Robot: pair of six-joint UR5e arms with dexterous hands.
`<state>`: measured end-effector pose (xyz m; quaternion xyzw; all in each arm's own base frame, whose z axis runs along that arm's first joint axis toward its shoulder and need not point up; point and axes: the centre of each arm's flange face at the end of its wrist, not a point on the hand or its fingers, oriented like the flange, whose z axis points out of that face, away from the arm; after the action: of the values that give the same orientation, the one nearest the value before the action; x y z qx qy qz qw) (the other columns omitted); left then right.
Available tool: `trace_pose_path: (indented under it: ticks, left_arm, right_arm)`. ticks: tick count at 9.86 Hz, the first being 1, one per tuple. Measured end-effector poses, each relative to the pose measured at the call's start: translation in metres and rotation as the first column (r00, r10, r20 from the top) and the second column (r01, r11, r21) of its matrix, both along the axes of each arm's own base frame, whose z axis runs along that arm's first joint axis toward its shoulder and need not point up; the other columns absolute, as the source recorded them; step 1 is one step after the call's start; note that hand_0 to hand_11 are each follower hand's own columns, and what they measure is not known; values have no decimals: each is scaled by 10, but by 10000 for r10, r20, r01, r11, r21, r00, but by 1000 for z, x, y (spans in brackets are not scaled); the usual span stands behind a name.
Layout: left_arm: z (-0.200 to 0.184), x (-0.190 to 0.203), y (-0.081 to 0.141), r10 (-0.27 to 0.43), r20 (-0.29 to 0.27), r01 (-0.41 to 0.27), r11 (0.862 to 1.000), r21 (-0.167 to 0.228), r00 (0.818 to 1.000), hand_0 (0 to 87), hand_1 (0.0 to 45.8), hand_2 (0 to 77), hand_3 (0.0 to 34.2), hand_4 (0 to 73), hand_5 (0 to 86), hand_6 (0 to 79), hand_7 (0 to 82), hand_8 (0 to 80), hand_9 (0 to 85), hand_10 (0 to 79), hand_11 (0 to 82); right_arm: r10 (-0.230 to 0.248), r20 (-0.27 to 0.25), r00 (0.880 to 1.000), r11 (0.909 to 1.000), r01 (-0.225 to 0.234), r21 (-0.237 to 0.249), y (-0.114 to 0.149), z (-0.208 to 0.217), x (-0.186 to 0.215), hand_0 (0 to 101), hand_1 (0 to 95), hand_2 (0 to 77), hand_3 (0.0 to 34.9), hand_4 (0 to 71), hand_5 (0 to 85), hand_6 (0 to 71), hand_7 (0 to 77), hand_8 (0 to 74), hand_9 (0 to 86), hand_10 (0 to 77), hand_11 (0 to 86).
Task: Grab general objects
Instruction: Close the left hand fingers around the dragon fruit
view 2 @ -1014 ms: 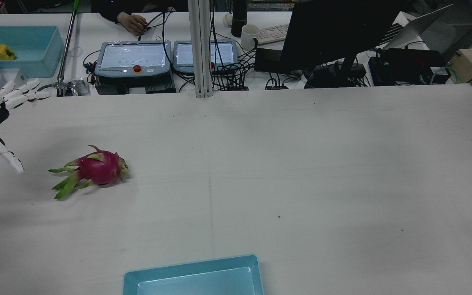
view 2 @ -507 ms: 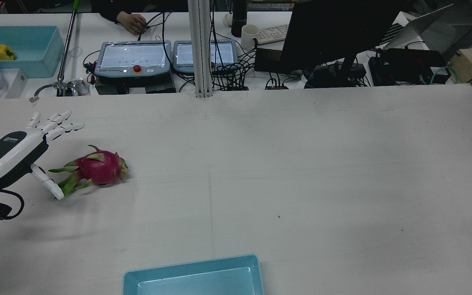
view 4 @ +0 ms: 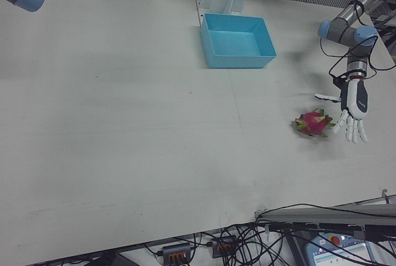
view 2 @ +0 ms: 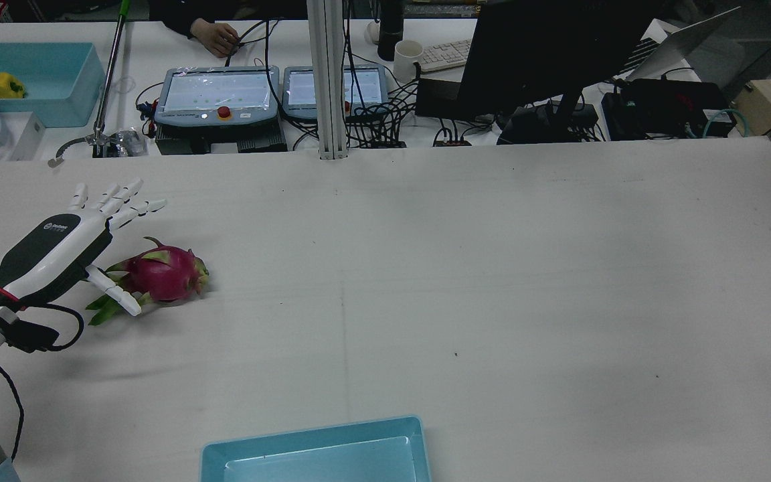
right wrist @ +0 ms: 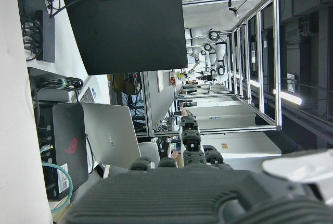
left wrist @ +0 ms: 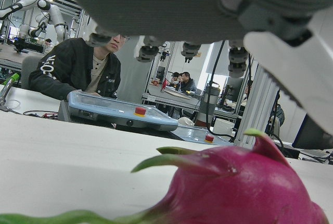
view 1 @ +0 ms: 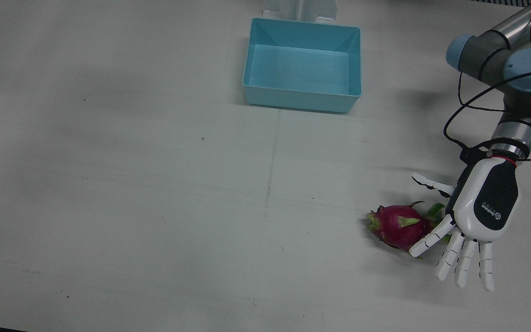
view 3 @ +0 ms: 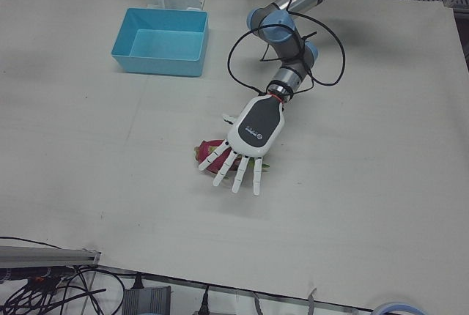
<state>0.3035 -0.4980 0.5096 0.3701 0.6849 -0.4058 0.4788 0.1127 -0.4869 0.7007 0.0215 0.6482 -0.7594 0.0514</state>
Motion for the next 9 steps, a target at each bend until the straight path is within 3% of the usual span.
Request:
trace_pose_path:
  ticks: [5, 9]
  left_arm:
    - [13, 44, 2, 45, 584, -40, 10000, -89, 9983, 518, 0, 5, 276, 5, 104, 5, 54, 104, 5, 11, 5]
    - [17, 49, 0, 24, 770, -17, 10000, -90, 9970, 502, 0, 5, 297, 0, 104, 5, 27, 104, 5, 5, 5]
  right_arm:
    - [0, 0, 10000, 10000, 0, 0, 0, 0, 0, 2, 82, 16, 0, 0, 5, 0, 0, 0, 5, 0, 5]
    - [0, 0, 10000, 10000, 0, 0, 0, 0, 0, 4, 82, 16, 0, 0, 0, 0, 0, 0, 5, 0, 5]
